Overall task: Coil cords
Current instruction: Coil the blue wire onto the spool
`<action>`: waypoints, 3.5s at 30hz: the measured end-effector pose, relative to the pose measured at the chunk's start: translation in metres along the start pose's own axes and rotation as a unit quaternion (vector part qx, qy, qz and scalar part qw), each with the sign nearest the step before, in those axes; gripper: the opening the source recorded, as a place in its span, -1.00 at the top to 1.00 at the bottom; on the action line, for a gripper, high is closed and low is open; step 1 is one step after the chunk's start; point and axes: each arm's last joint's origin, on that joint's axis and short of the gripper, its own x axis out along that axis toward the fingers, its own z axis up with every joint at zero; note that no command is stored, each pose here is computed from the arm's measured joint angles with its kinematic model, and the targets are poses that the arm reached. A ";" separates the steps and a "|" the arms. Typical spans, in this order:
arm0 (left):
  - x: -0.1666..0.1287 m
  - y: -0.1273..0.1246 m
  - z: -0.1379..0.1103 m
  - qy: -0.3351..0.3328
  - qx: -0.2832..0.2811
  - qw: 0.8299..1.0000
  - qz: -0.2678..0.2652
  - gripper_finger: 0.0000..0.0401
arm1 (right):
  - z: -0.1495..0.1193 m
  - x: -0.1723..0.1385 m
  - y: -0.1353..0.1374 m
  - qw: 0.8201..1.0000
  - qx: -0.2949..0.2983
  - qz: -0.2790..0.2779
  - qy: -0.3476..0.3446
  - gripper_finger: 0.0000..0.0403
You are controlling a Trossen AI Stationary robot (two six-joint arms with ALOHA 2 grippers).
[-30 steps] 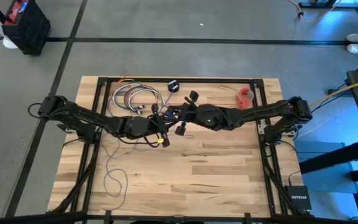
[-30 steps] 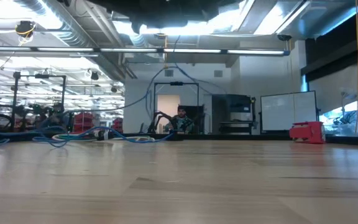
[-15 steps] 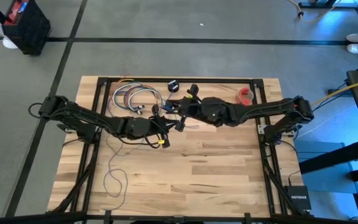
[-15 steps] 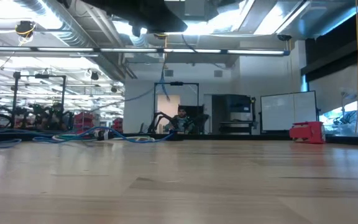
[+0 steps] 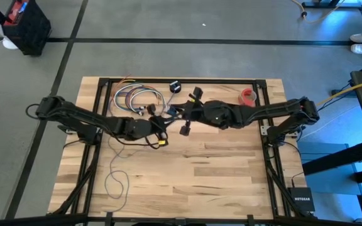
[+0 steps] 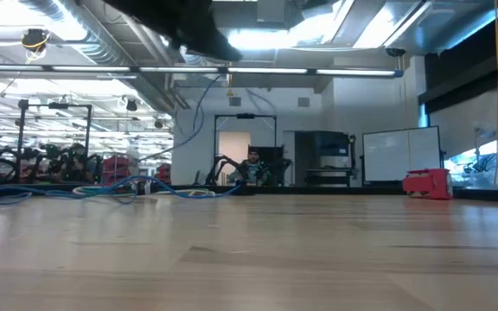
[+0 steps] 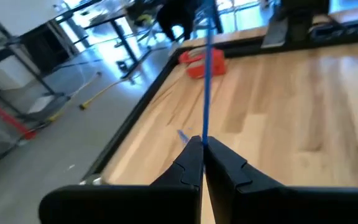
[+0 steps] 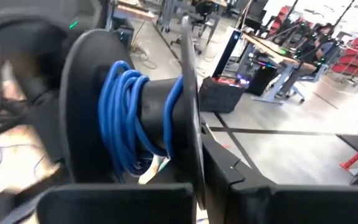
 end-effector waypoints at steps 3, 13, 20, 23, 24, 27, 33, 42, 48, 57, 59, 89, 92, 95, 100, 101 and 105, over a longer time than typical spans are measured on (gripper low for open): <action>-0.014 0.013 0.002 0.013 0.010 1.000 0.009 0.99 | -0.002 -0.005 0.007 1.000 -0.014 0.015 0.020 0.96; -0.066 0.054 0.021 -0.037 -0.059 0.997 -0.020 0.99 | -0.027 -0.003 0.019 0.990 -0.056 0.008 0.125 0.96; -0.069 0.054 0.023 -0.048 -0.094 0.992 -0.065 0.98 | -0.054 0.024 0.023 0.979 -0.090 -0.055 0.174 0.96; -0.064 0.050 0.022 -0.041 -0.104 0.992 -0.066 0.98 | -0.065 0.036 0.023 0.974 -0.097 -0.083 0.188 0.96; -0.063 0.049 0.022 -0.040 -0.105 0.991 -0.066 0.98 | -0.067 0.039 0.022 0.973 -0.097 -0.089 0.190 0.96; -0.056 0.043 0.022 -0.039 -0.113 0.991 -0.066 0.98 | -0.072 0.046 0.023 0.973 -0.095 -0.096 0.189 0.96; -0.038 0.028 0.021 -0.041 -0.119 0.989 -0.073 0.98 | -0.075 0.050 0.023 0.970 -0.097 -0.122 0.188 0.96; -0.022 0.016 0.021 -0.061 -0.130 0.985 -0.099 0.97 | -0.071 0.051 0.022 0.971 -0.096 -0.137 0.173 0.96; -0.009 0.008 0.020 -0.069 -0.133 0.984 -0.096 0.97 | -0.068 0.052 0.023 0.975 -0.086 -0.132 0.155 0.96; 0.002 0.000 0.012 -0.053 -0.112 0.988 -0.087 0.97 | -0.062 0.054 0.023 0.981 -0.077 -0.127 0.123 0.96; 0.002 0.000 0.011 -0.048 -0.107 0.989 -0.086 0.97 | -0.059 0.054 0.023 0.984 -0.069 -0.121 0.110 0.96; 0.002 -0.001 0.004 -0.016 -0.081 0.994 -0.072 0.97 | 0.007 -0.001 -0.013 0.998 0.017 -0.053 -0.026 0.96; 0.002 -0.001 0.002 -0.007 -0.082 0.994 -0.072 0.97 | 0.012 -0.007 -0.017 0.998 0.021 -0.054 -0.035 0.96; 0.002 -0.001 0.000 0.003 -0.077 0.994 -0.073 0.97 | 0.017 -0.013 -0.021 0.997 0.024 -0.056 -0.044 0.96; 0.002 -0.002 -0.004 0.021 -0.075 0.994 -0.073 0.97 | 0.024 -0.023 -0.027 0.996 0.025 -0.059 -0.057 0.96; 0.002 -0.002 -0.005 0.024 -0.074 0.994 -0.073 0.97 | 0.025 -0.024 -0.028 0.996 0.025 -0.060 -0.059 0.96; 0.002 -0.002 -0.006 0.028 -0.071 0.994 -0.073 0.97 | 0.025 -0.025 -0.028 0.996 0.025 -0.060 -0.059 0.96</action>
